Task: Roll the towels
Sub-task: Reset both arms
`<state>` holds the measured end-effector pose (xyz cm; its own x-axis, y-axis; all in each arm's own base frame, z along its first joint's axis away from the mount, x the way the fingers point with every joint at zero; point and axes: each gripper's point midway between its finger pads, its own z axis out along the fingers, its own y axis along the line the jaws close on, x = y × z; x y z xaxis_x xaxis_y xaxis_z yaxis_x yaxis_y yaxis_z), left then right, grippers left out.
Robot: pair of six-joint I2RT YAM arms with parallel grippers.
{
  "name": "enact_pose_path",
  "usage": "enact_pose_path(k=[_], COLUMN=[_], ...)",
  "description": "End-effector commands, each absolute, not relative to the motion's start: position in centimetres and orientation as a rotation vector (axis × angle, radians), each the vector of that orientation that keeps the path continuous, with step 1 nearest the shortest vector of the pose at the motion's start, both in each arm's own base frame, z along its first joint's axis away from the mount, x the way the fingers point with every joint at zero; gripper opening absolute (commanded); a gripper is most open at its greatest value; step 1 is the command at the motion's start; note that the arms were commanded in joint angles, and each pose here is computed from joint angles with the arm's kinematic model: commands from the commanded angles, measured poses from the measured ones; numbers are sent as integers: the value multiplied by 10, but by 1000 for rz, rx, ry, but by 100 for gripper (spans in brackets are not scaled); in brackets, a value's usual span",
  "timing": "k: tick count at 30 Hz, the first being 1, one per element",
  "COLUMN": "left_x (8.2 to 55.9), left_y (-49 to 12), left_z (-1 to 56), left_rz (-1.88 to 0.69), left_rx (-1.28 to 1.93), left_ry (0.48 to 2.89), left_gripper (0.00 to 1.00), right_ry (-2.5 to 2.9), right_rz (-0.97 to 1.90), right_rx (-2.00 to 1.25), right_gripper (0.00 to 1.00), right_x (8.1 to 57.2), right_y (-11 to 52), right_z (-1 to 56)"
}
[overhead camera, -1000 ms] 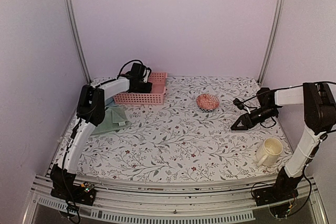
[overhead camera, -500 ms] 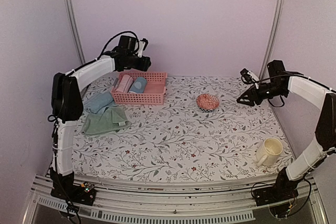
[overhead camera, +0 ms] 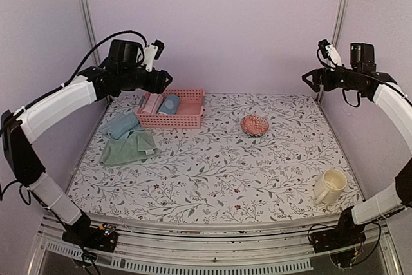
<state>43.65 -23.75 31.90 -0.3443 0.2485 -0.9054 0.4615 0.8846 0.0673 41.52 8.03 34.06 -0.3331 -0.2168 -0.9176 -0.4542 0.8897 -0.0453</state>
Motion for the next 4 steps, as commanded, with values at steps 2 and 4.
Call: enact_pose_path(k=[2, 4], left_x=[411, 401], left_y=[-219, -212], left_z=[293, 276], left_rz=[-252, -241], left_rx=[484, 482], left_ry=[1971, 1992], left_gripper=[68, 68], right_ry=[1923, 1924], right_rz=[287, 295], right_rx=[-418, -429], right_gripper=[99, 99], right_x=[418, 415], right_y=[78, 80], right_z=[331, 329])
